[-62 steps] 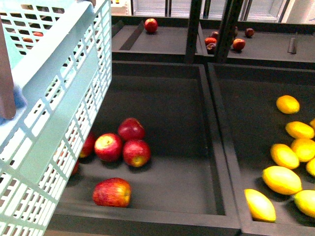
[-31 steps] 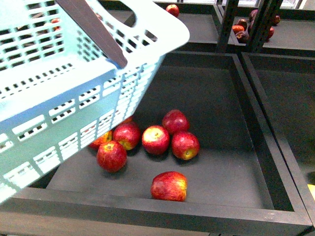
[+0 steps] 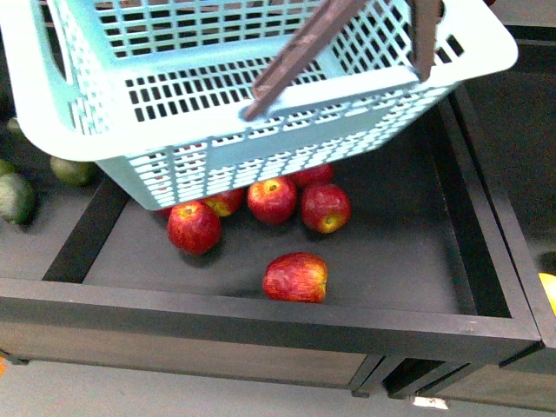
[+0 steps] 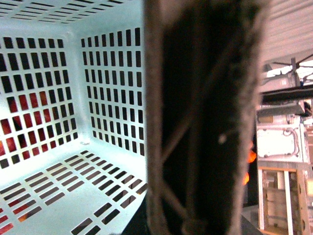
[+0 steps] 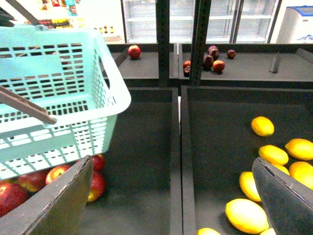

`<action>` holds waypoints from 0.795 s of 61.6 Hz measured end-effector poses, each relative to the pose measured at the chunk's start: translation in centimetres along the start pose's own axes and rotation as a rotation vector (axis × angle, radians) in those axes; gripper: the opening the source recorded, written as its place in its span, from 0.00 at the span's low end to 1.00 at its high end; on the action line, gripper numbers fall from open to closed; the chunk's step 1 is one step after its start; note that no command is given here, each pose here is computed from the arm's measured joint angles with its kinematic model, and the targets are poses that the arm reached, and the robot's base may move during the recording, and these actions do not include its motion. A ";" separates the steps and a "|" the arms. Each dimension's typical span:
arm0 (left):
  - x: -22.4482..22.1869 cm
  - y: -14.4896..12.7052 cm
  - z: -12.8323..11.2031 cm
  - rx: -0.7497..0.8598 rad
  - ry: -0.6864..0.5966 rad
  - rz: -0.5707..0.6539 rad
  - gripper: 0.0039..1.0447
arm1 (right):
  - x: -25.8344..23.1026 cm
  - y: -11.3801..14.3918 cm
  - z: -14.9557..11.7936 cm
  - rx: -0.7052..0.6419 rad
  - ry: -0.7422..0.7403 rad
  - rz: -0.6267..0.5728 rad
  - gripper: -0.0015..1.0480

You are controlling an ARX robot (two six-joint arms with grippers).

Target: Pick lemon and mango into basket

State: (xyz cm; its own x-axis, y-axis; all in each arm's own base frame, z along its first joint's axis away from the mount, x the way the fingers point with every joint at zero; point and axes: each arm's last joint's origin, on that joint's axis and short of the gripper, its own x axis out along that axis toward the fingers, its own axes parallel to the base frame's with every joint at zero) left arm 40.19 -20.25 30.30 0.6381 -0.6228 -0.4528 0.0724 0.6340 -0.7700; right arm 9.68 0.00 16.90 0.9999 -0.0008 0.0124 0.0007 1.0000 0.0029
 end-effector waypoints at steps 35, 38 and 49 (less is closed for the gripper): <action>0.5 -5.8 -5.9 0.075 0.134 -0.139 0.04 | 0.0 0.0 0.0 0.000 0.000 0.000 0.92; 0.5 -5.7 -5.6 0.075 0.124 -0.133 0.04 | 0.0 0.0 0.0 0.000 0.000 0.000 0.92; 0.5 -5.5 -5.3 0.080 0.110 -0.125 0.04 | 0.0 0.0 -0.1 0.016 0.011 -0.005 0.92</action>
State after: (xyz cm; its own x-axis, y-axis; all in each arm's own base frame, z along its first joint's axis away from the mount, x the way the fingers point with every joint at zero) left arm 36.01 -26.45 31.92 0.5328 -0.7425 -0.4060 0.2088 0.5803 -0.7872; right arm 9.71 -0.02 16.83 1.0000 -0.0057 0.0013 0.0057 0.9998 0.0185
